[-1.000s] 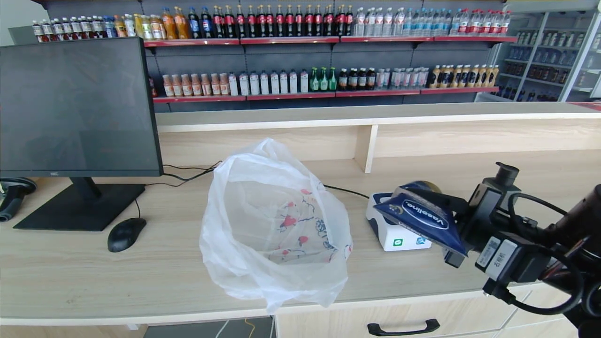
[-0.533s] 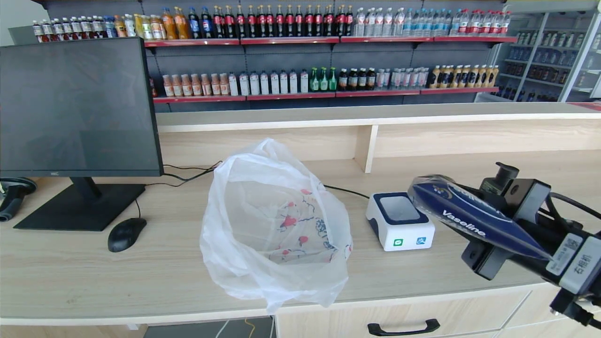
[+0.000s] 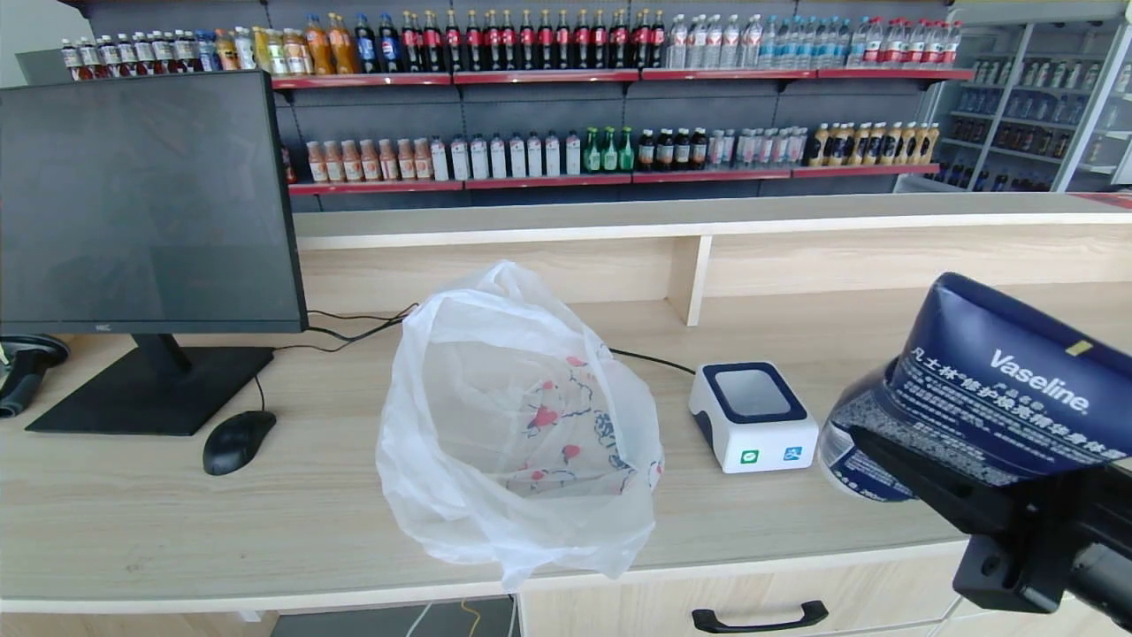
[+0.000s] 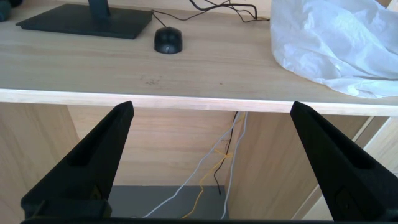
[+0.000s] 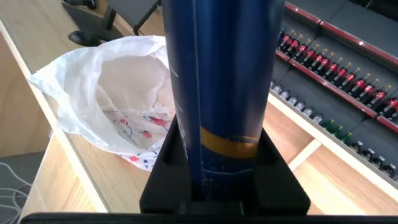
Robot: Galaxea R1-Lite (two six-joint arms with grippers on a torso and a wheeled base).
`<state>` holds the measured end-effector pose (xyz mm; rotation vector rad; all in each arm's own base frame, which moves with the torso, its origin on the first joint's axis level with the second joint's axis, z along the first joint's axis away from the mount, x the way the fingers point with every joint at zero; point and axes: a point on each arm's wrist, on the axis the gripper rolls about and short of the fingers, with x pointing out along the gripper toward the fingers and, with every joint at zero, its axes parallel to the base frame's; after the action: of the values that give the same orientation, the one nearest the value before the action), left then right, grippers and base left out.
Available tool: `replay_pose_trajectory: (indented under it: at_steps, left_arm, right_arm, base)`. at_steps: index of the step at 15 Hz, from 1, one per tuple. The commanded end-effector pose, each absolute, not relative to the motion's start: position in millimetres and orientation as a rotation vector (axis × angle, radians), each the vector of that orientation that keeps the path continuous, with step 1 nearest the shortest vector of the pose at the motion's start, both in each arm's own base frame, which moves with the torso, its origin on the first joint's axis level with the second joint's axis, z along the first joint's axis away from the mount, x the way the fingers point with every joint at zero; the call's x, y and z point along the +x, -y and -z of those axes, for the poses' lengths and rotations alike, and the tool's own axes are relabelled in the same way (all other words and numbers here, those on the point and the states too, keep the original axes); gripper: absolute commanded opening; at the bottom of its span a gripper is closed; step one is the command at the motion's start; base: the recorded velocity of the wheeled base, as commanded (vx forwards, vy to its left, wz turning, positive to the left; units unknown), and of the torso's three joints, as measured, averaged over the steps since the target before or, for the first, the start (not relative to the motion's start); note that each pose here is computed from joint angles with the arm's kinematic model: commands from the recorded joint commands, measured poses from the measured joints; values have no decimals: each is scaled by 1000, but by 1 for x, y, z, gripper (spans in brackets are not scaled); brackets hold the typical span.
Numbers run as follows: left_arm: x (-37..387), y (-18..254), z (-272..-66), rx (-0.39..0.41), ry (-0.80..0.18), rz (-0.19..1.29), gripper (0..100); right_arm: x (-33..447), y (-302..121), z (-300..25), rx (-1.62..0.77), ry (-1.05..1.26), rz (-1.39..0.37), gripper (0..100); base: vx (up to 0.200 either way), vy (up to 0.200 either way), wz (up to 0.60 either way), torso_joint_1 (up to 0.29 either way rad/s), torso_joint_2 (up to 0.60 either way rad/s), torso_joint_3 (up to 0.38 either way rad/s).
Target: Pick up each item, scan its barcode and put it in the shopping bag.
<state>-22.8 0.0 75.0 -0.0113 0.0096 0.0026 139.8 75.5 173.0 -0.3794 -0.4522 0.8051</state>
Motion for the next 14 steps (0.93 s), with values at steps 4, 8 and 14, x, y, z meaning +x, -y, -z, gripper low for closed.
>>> replay_pose_trajectory:
  at_steps: [4, 8, 14]
  left_arm:
    - [-23, 0, -75, -12, -9, -3, 100]
    - [-23, 0, -75, -9, -9, -2, 100]
    - [-23, 0, -75, -5, -9, -3, 100]
  right_arm:
    - [134, -67, -183, -94, 378, -644, 0]
    - [131, -63, -172, -13, 298, -529, 0]
    - [142, -68, -158, -36, 212, -530, 0]
  base:
    - [0, 0, 0, 0, 0, 0]
    - [0, 0, 0, 0, 0, 0]
    - [0, 0, 0, 0, 0, 0]
